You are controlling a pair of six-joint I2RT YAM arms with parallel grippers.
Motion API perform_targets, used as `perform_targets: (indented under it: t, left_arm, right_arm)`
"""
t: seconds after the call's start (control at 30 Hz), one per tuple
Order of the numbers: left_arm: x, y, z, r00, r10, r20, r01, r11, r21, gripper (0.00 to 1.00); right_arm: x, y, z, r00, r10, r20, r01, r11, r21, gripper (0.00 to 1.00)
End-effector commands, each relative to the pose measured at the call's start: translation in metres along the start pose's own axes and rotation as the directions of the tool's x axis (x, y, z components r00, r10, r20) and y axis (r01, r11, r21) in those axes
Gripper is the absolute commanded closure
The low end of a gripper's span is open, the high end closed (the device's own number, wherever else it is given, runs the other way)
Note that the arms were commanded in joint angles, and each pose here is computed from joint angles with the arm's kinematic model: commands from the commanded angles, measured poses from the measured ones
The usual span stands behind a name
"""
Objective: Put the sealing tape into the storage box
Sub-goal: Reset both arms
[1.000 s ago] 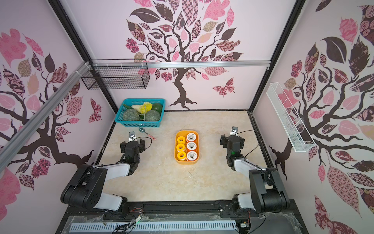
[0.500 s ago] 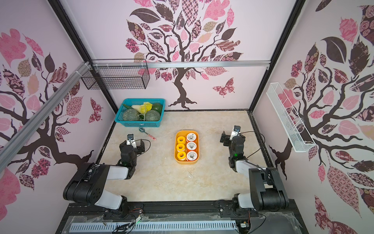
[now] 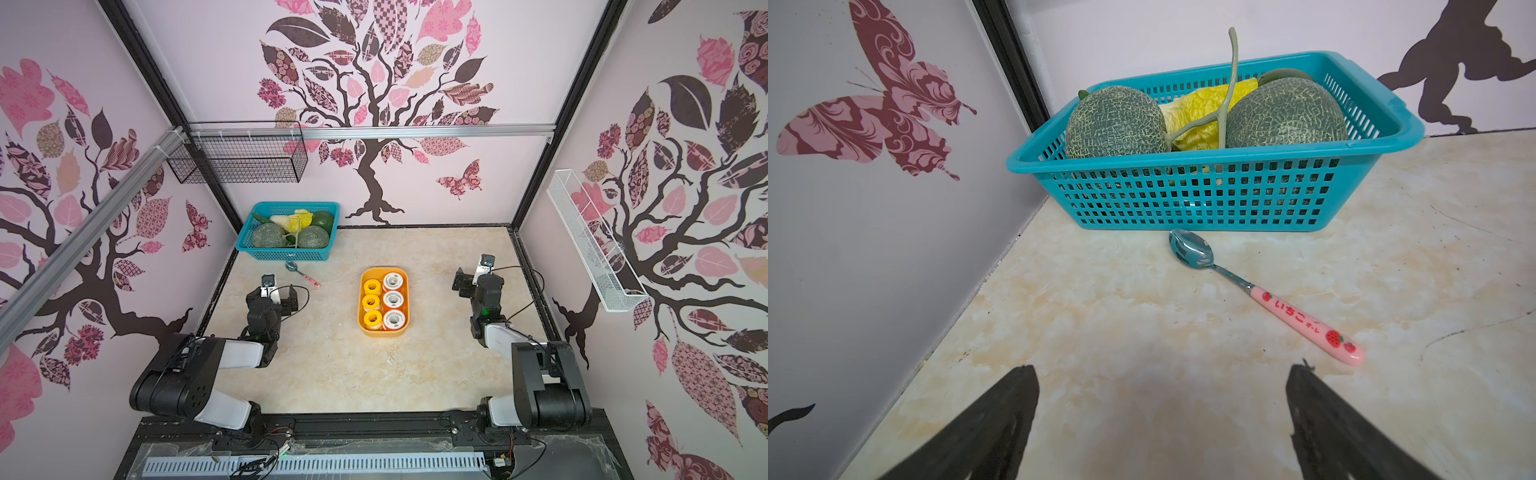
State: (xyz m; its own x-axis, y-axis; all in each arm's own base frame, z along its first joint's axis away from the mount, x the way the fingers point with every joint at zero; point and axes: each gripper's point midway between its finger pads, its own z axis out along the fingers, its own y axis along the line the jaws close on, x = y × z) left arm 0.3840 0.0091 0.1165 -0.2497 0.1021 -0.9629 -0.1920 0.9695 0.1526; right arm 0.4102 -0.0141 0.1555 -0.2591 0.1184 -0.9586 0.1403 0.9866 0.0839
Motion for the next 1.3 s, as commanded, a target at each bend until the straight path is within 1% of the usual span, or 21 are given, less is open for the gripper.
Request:
perform_targets:
  t: [0.0, 0.1, 0.23, 0.33, 0.4, 0.47, 0.57, 0.63, 0.73, 1.07, 1.27]
  left_arm:
    - [-0.008, 0.004, 0.004, 0.999, -0.038, 0.024, 0.038, 0.999, -0.001, 0.02]
    - [-0.007, 0.008, 0.004, 0.998, -0.061, 0.032, 0.061, 0.998, -0.002, 0.02]
    - [-0.005, 0.009, 0.005, 0.997, -0.073, 0.026, 0.073, 0.997, 0.01, 0.02]
    - [0.004, 0.008, 0.009, 0.996, -0.091, 0.008, 0.091, 0.995, 0.044, 0.02]
    - [0.003, 0.006, 0.013, 0.995, -0.094, 0.028, 0.092, 0.994, 0.059, 0.02]
    - [0.008, 0.007, 0.013, 0.996, -0.092, -0.019, 0.093, 0.994, 0.053, 0.02]
    - [0.005, 0.007, 0.016, 0.995, -0.098, 0.008, 0.098, 0.994, 0.057, 0.02]
    - [0.007, 0.008, 0.015, 0.995, -0.098, -0.013, 0.099, 0.994, 0.052, 0.01]
    - [0.005, 0.007, 0.015, 0.995, -0.099, 0.006, 0.099, 0.994, 0.054, 0.01]
    - [0.006, 0.009, 0.017, 0.995, -0.101, -0.006, 0.101, 0.994, 0.045, 0.01]
    - [0.008, 0.01, 0.019, 0.993, -0.114, -0.022, 0.115, 0.991, 0.063, 0.02]
  right_arm:
    - [-0.004, -0.001, -0.004, 1.0, -0.009, -0.007, 0.009, 1.0, -0.003, 0.01]
    - [0.011, -0.001, -0.002, 1.0, -0.006, -0.029, 0.005, 1.0, -0.013, 0.01]
    - [0.025, -0.002, 0.001, 1.0, -0.003, -0.003, 0.003, 1.0, -0.014, 0.01]
    - [0.036, -0.003, 0.005, 1.0, -0.004, 0.002, 0.004, 1.0, -0.019, 0.01]
    - [0.045, -0.004, 0.006, 1.0, 0.0, 0.011, 0.0, 1.0, -0.018, 0.01]
    - [0.045, -0.002, 0.006, 0.999, -0.002, 0.04, 0.003, 1.0, -0.029, 0.01]
    - [0.046, -0.002, 0.007, 1.0, -0.007, 0.015, 0.007, 1.0, -0.029, 0.01]
    - [0.046, -0.002, 0.007, 1.0, -0.007, 0.021, 0.007, 1.0, -0.03, 0.01]
    - [0.046, -0.002, 0.008, 1.0, -0.007, 0.018, 0.008, 1.0, -0.028, 0.01]
    - [0.047, -0.002, 0.008, 1.0, -0.008, 0.016, 0.009, 1.0, -0.029, 0.01]
    - [0.046, -0.001, 0.008, 1.0, -0.01, 0.016, 0.01, 0.999, -0.031, 0.01]
